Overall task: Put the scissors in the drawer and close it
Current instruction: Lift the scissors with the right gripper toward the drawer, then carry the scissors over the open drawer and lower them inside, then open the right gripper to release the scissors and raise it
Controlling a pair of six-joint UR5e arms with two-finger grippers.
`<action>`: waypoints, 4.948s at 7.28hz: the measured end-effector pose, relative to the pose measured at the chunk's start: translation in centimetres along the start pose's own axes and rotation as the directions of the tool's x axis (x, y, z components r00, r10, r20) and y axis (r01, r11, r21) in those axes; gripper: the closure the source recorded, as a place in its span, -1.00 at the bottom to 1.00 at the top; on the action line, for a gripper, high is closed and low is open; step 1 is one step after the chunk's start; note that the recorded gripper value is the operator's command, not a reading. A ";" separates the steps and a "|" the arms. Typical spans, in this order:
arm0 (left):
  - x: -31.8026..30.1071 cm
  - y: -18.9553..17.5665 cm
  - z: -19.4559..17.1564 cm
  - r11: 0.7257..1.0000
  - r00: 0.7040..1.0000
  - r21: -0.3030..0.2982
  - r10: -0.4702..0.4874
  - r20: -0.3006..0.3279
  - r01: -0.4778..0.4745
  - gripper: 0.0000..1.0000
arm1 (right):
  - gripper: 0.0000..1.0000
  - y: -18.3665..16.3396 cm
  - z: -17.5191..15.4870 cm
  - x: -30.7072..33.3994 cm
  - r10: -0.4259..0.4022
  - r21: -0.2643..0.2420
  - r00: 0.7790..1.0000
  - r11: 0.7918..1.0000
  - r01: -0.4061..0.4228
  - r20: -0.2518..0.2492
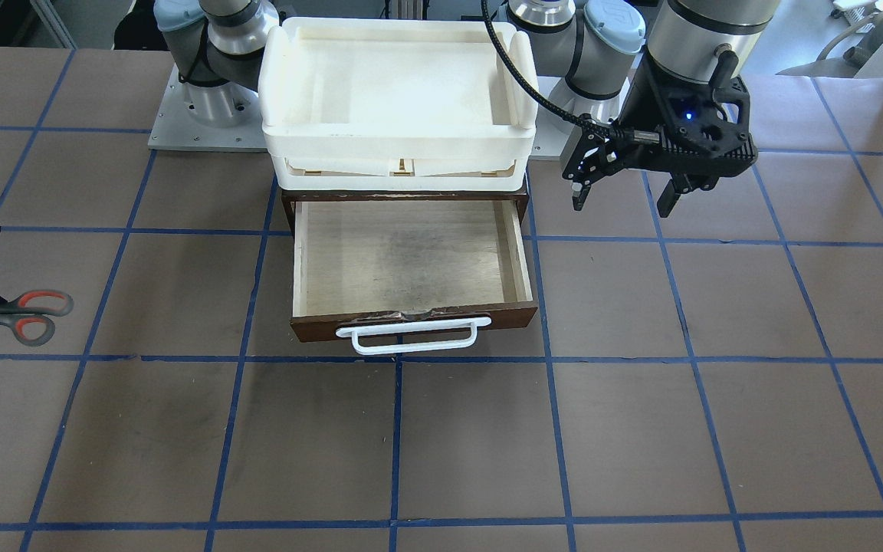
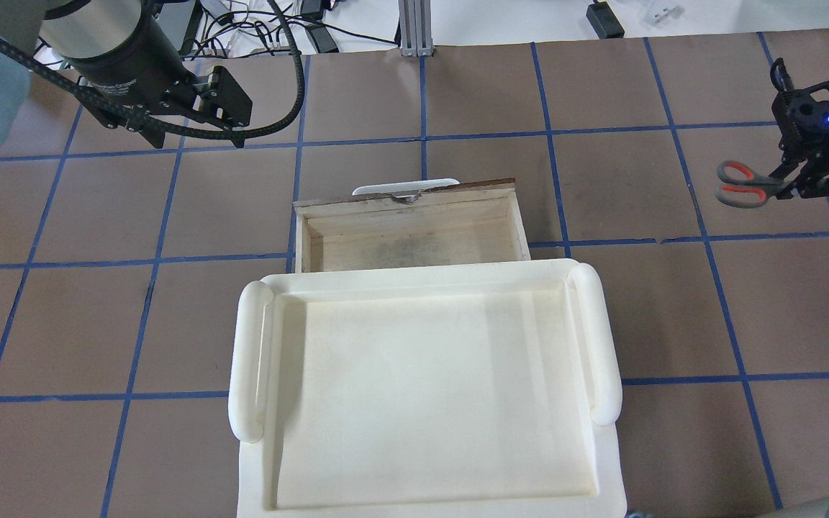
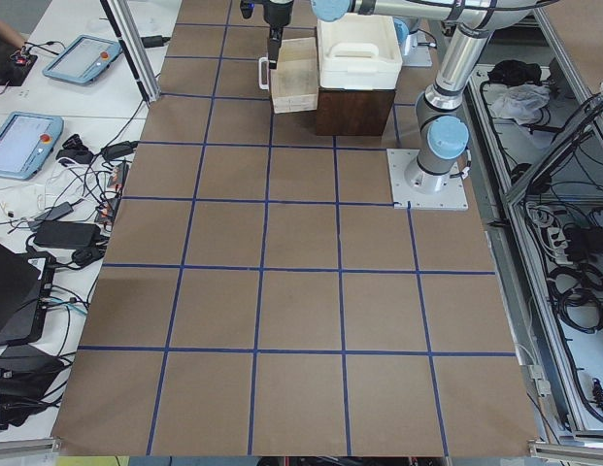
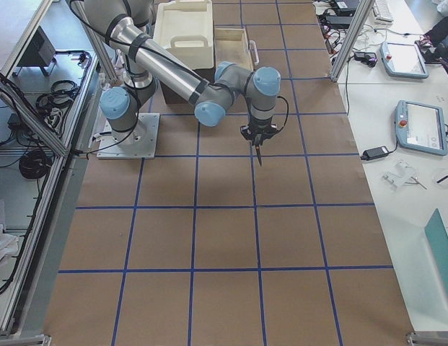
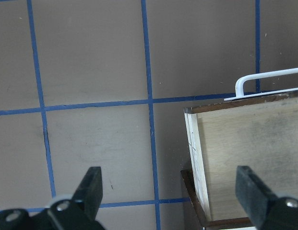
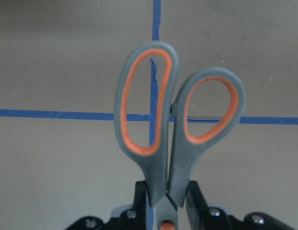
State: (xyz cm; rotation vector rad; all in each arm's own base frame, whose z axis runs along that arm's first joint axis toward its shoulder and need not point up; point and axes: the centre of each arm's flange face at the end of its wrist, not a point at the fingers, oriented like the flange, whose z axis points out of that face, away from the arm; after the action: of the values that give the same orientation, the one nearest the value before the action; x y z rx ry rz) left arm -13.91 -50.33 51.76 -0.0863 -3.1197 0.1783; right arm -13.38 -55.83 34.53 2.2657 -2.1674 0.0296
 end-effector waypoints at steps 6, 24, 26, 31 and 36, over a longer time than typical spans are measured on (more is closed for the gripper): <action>0.0 0.0 0.0 1.000 1.000 0.000 0.001 0.000 -0.001 -1.00 | 1.00 -21.3 -5.9 -0.1 -0.001 0.006 1.000 1.000 0.001 -0.014; -0.1 0.0 0.0 1.000 1.000 0.000 0.000 -0.001 0.000 -1.00 | 0.96 -52.4 0.3 -5.1 -0.112 -0.003 0.992 0.994 0.112 0.064; -0.1 0.0 0.0 1.000 1.000 0.000 0.000 -0.001 0.000 -1.00 | 0.93 -52.4 1.5 -5.7 -0.115 -0.007 0.990 0.993 0.116 0.082; -0.1 0.0 0.0 1.000 1.000 0.000 0.001 -0.001 -0.001 -1.00 | -0.65 -52.3 2.3 -5.8 -0.115 -0.011 0.989 0.993 0.116 0.092; -0.2 -0.4 0.2 1.000 1.000 0.013 0.016 0.001 -0.016 -1.00 | -0.67 -52.4 2.0 -5.9 -0.110 -0.006 0.990 0.994 0.111 0.088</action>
State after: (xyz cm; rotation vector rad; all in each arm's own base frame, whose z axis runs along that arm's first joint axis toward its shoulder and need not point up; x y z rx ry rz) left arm -13.75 -50.78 51.64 -0.1112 -3.1191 0.1994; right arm 38.69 -47.67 32.91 2.4211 -2.0711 -0.0843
